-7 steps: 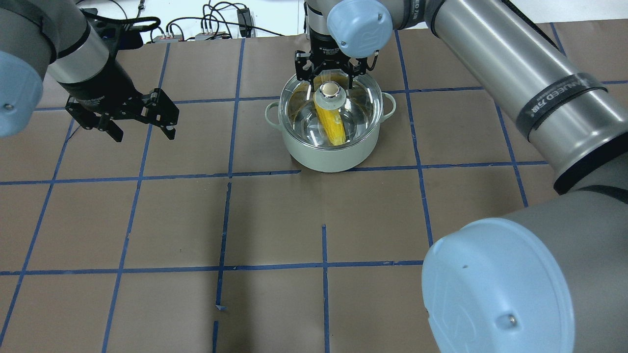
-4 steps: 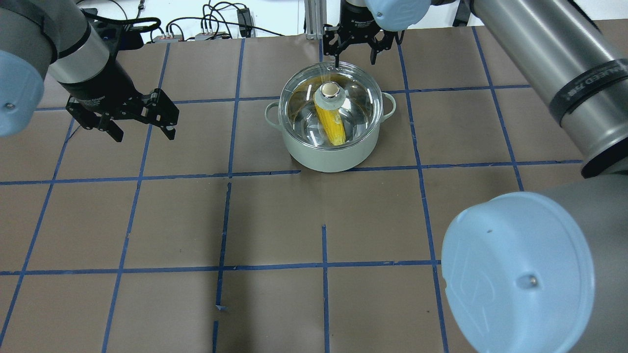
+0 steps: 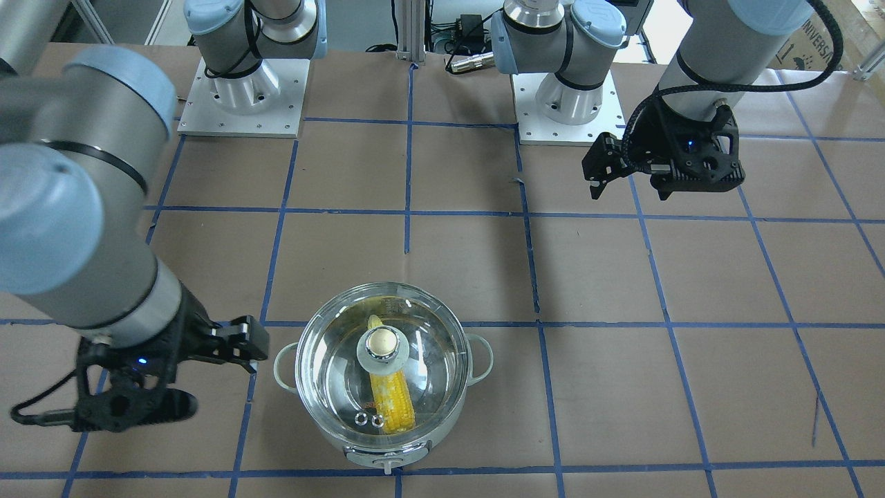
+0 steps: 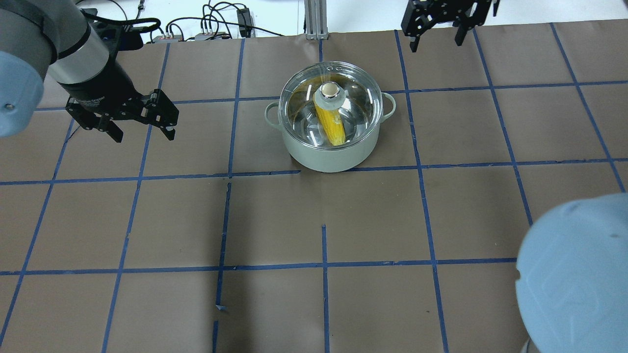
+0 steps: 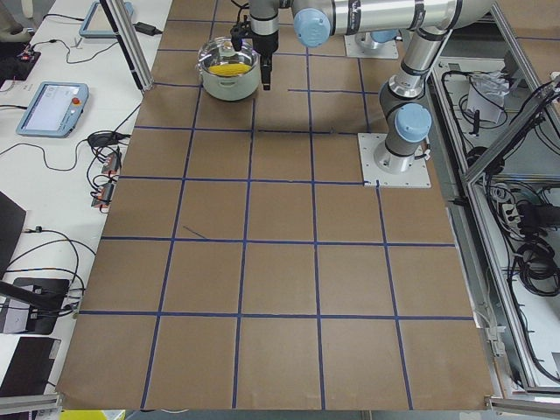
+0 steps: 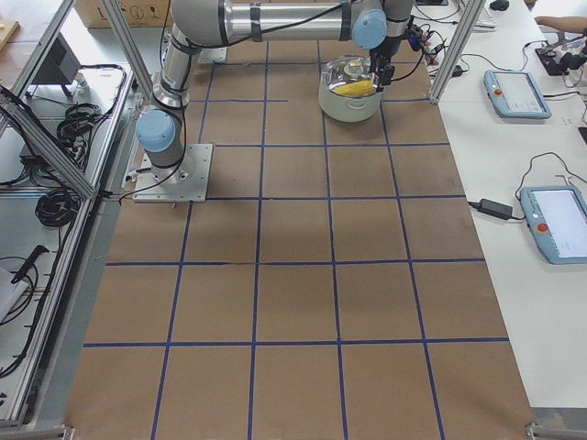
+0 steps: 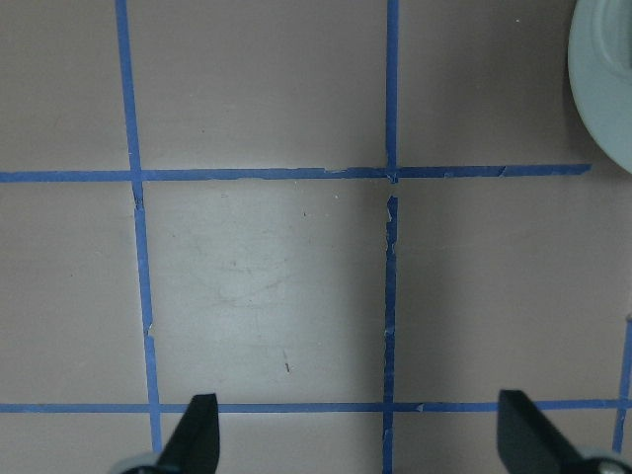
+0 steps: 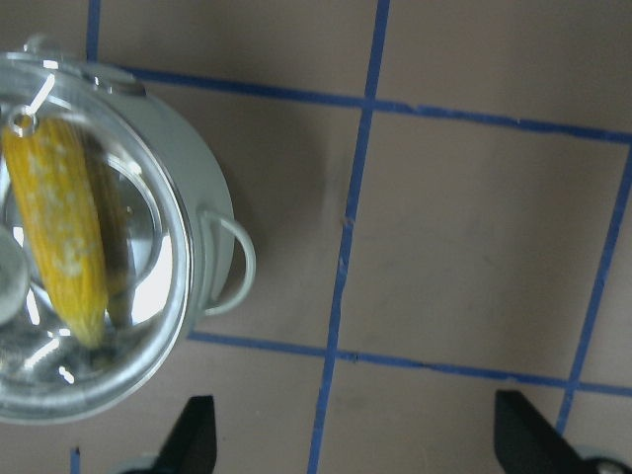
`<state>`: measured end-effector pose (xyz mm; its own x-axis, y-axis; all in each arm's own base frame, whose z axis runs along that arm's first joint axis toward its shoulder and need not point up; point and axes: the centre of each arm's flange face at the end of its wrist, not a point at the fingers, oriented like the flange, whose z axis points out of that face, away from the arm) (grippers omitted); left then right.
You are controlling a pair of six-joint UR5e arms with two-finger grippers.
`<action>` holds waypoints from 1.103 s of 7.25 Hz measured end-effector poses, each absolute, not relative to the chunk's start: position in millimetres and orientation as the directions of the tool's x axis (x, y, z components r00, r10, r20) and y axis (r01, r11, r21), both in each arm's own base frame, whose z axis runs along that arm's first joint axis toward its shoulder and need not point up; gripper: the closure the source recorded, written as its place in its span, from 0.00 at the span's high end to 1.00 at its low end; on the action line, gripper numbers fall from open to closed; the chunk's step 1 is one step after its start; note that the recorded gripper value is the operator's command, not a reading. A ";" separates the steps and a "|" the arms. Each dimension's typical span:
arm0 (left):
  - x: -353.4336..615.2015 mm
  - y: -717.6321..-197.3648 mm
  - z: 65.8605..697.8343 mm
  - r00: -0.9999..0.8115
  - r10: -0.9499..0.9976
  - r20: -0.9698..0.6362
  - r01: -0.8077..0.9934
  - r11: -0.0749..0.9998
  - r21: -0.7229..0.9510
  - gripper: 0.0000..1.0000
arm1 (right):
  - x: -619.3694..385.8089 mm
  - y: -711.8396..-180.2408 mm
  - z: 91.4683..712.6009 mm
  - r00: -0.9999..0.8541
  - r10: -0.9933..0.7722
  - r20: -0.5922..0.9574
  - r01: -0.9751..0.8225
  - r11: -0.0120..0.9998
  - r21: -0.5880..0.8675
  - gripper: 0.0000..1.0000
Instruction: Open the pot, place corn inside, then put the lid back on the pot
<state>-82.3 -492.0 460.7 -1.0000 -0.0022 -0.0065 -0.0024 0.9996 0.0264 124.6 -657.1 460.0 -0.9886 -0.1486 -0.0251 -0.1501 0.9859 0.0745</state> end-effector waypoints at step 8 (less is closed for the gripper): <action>-82.7 -490.8 461.8 -1.000 -0.001 -0.007 -0.002 1.000 0.025 1.00 | 127.2 -540.1 491.8 -0.989 -0.143 -0.033 -0.143 0.990 -0.011 1.00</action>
